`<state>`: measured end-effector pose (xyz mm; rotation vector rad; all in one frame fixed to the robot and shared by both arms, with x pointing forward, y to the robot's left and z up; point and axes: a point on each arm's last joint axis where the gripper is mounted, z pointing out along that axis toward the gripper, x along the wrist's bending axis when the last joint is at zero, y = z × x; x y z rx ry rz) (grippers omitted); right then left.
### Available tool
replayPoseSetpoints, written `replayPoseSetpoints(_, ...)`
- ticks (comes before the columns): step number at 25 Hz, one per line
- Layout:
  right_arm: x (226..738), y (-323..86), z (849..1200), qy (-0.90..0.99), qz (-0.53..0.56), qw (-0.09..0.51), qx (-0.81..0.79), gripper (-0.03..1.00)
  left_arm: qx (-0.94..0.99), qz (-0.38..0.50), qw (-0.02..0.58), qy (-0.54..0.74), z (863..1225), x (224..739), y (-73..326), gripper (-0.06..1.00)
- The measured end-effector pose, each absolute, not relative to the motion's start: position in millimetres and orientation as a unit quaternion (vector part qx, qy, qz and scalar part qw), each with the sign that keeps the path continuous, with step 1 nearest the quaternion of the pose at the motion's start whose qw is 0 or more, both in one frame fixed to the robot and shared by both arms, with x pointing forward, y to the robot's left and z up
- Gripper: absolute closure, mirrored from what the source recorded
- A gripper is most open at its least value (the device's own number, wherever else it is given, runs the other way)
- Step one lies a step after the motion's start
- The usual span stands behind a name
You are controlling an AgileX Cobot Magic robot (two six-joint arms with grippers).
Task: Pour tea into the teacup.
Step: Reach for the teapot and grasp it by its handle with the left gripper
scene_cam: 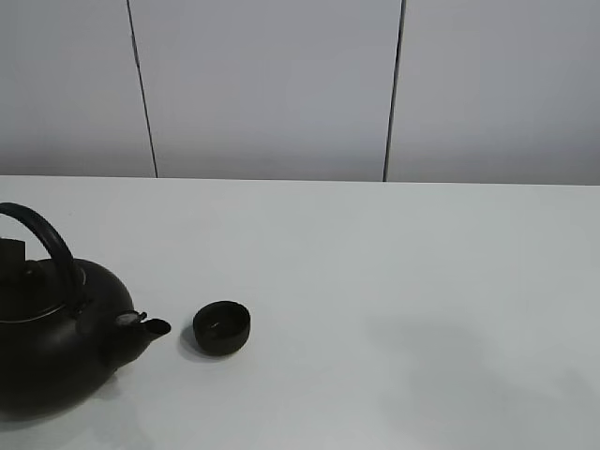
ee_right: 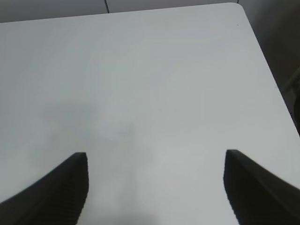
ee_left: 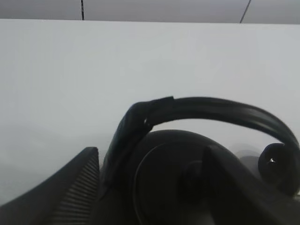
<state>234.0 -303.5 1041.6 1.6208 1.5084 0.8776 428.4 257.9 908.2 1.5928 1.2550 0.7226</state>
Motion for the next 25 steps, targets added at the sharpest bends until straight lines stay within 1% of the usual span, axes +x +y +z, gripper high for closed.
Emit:
replayPoseSetpoints(5, 234, -303, 1042, 0.588, 0.342, 0.371, 0.632, 0.42, 0.636, 0.302, 0.497, 0.508, 900, 435, 256, 0.49)
replayPoseSetpoints(11, 234, -303, 1042, 0.588, 0.342, 0.371, 0.632, 0.42, 0.627, 0.303, 0.505, 0.509, 894, 440, 256, 0.49)
replayPoseSetpoints(13, 234, -303, 1042, 0.588, 0.343, 0.371, 0.632, 0.42, 0.625, 0.305, 0.504, 0.513, 894, 440, 257, 0.54)
replayPoseSetpoints(18, 234, -303, 1042, 0.588, 0.343, 0.371, 0.632, 0.42, 0.619, 0.313, 0.493, 0.526, 893, 440, 260, 0.72)
replayPoseSetpoints(20, 234, -303, 1042, 0.588, 0.343, 0.371, 0.632, 0.42, 0.622, 0.315, 0.491, 0.522, 893, 440, 260, 0.74)
replayPoseSetpoints(25, 234, -303, 1042, 0.588, 0.343, 0.371, 0.632, 0.42, 0.629, 0.311, 0.493, 0.514, 893, 440, 259, 0.74)
